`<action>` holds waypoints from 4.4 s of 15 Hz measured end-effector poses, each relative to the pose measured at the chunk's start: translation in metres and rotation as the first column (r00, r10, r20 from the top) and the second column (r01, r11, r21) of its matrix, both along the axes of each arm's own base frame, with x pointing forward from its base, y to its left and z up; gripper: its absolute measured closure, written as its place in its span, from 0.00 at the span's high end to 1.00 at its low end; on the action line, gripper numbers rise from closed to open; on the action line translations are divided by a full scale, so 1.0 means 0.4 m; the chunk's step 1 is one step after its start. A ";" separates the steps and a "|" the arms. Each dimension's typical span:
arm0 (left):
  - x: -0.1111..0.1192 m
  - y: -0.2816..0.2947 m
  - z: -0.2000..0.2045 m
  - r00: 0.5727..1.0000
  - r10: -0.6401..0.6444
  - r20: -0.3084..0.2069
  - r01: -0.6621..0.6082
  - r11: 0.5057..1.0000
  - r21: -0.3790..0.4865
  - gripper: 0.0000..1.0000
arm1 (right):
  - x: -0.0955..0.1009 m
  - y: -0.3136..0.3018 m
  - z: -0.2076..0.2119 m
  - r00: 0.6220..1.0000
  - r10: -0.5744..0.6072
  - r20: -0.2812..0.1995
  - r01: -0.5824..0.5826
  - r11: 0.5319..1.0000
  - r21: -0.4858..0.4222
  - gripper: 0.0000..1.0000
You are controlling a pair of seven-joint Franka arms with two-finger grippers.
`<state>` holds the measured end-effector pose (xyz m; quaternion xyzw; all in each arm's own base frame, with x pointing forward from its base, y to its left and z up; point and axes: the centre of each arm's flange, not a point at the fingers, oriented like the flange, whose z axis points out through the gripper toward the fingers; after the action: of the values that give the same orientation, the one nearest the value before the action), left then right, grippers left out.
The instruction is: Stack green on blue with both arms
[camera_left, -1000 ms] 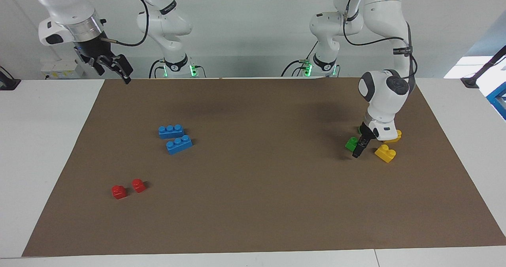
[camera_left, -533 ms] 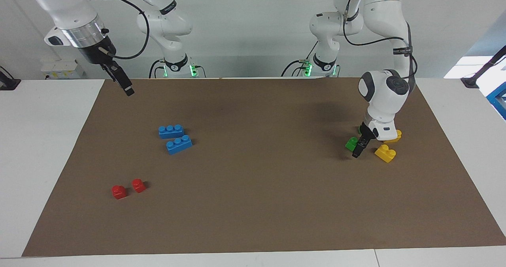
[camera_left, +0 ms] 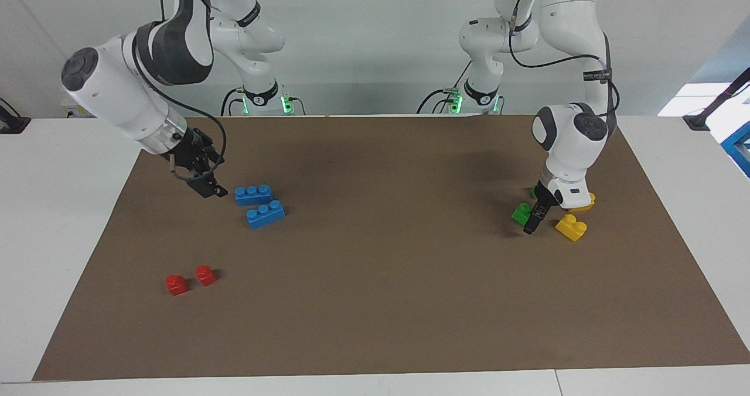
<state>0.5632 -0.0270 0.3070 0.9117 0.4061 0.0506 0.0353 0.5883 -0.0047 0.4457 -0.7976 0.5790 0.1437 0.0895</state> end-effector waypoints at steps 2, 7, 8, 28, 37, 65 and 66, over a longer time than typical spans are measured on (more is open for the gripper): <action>-0.001 -0.003 -0.001 1.000 0.015 -0.003 -0.015 1.000 -0.002 1.00 | 0.016 0.000 -0.074 0.999 0.041 -0.011 -0.041 0.999 0.007 1.00; -0.004 -0.004 -0.004 1.000 0.018 -0.012 -0.019 1.000 -0.002 1.00 | 0.035 -0.006 -0.167 0.995 0.099 -0.023 -0.098 0.995 0.018 1.00; -0.005 -0.003 -0.005 1.000 0.018 -0.016 -0.018 1.000 -0.002 1.00 | 0.037 -0.006 -0.174 0.994 0.103 -0.021 -0.103 0.995 0.018 1.00; 0.083 -0.047 0.207 0.993 0.109 -0.039 -0.110 0.994 -0.016 0.34 | -0.020 0.031 -0.379 0.984 0.175 0.040 -0.174 0.985 -0.022 1.00; 0.029 -0.332 0.409 0.922 0.384 -0.043 -0.385 0.923 -0.019 0.34 | -0.046 0.033 -0.407 0.976 0.213 0.034 -0.212 0.977 -0.017 0.36; -0.180 -0.714 0.392 0.795 0.604 -0.066 -0.607 0.792 -0.067 0.34 | -0.183 0.735 -0.377 0.990 -0.090 0.109 0.091 0.996 -0.007 0.35; -0.192 -0.730 0.376 0.795 0.603 -0.068 -0.607 0.792 -0.069 0.34 | -0.183 0.735 -0.380 0.990 -0.087 0.108 0.088 0.996 -0.008 0.35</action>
<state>0.4864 -0.3189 0.4575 0.7325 0.6787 0.0223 0.0482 0.5151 0.2891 0.2938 -0.7786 0.6086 0.0925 0.1217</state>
